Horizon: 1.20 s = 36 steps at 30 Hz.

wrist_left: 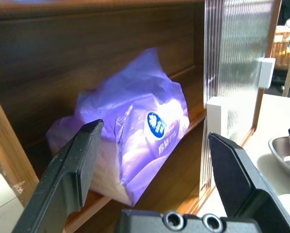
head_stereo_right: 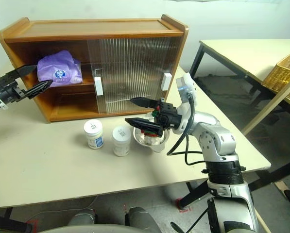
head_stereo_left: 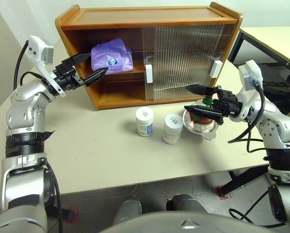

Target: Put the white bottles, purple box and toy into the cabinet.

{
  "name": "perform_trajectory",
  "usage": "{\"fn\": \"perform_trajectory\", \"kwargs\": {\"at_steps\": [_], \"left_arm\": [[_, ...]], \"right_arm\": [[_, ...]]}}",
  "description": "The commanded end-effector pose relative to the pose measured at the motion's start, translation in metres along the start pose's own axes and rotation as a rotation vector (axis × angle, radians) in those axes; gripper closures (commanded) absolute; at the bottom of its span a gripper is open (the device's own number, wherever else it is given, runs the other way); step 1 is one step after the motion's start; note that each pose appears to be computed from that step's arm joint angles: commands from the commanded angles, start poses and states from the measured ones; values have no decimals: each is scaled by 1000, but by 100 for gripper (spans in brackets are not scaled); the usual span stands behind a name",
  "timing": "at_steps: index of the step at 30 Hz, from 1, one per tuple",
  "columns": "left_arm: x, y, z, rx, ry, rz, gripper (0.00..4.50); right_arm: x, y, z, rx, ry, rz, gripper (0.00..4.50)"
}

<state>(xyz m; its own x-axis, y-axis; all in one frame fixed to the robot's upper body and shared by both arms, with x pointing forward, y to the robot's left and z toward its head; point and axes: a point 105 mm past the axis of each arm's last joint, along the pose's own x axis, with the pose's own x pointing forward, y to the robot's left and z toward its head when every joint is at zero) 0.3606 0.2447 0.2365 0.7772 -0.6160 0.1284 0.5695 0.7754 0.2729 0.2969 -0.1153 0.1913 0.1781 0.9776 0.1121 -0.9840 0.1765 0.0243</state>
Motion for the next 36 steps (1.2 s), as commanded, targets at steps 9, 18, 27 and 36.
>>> {"fn": "perform_trajectory", "kwargs": {"at_steps": [9,18,27,36], "left_arm": [[1,-46,0,-129,-27,40,3],[15,-52,-35,-236,43,264,279],[25,-43,-49,-198,70,416,448],[30,-32,-60,-169,93,482,448]], "right_arm": [[-1,0,-1,-1,21,6,0],[0,1,0,-4,23,11,0],[1,1,1,-9,21,8,0],[2,2,1,-13,15,5,0]]}}
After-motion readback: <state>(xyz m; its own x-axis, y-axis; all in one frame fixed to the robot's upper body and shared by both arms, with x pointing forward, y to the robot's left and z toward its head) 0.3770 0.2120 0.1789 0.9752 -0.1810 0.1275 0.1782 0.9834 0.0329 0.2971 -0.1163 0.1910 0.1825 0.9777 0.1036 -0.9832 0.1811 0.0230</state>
